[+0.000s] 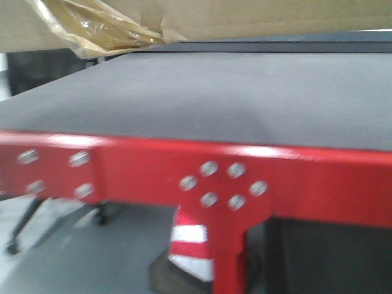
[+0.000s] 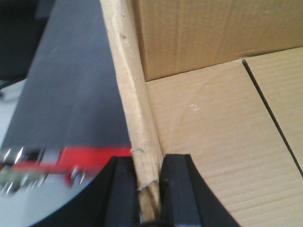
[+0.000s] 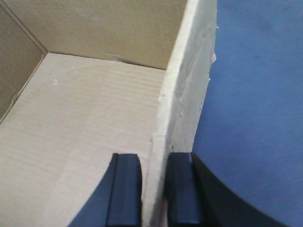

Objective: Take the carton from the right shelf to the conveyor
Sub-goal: 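Hold the box with both grippers above the dark grey conveyor belt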

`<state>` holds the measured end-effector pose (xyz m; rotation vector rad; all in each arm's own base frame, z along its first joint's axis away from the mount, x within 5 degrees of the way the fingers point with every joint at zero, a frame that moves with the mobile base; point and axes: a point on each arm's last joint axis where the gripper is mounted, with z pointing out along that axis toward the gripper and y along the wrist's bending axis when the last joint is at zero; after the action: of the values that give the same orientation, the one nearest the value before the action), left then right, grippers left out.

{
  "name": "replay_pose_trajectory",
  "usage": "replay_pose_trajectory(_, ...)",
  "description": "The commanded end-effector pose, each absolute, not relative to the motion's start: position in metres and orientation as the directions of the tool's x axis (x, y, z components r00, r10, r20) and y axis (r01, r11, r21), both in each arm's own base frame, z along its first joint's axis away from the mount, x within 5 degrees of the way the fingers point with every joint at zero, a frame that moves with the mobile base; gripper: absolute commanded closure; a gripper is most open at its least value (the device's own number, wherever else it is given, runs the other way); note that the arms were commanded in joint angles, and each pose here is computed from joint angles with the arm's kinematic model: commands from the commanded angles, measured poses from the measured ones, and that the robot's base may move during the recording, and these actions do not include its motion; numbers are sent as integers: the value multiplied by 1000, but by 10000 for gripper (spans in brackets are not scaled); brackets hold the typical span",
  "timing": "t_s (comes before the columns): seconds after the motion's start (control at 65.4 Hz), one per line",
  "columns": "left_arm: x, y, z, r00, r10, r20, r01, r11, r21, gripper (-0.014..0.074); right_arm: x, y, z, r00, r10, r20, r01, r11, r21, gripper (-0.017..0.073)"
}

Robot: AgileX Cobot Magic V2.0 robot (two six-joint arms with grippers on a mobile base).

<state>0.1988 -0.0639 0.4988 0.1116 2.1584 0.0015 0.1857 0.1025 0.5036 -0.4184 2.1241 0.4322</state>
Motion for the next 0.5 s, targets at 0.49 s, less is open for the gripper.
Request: replay_pose_trajectory(0.49,198,-46,505,-520,149,-841,-26,981,190,602,179,93,512,-485,-153,-861,-437,895,87,629)
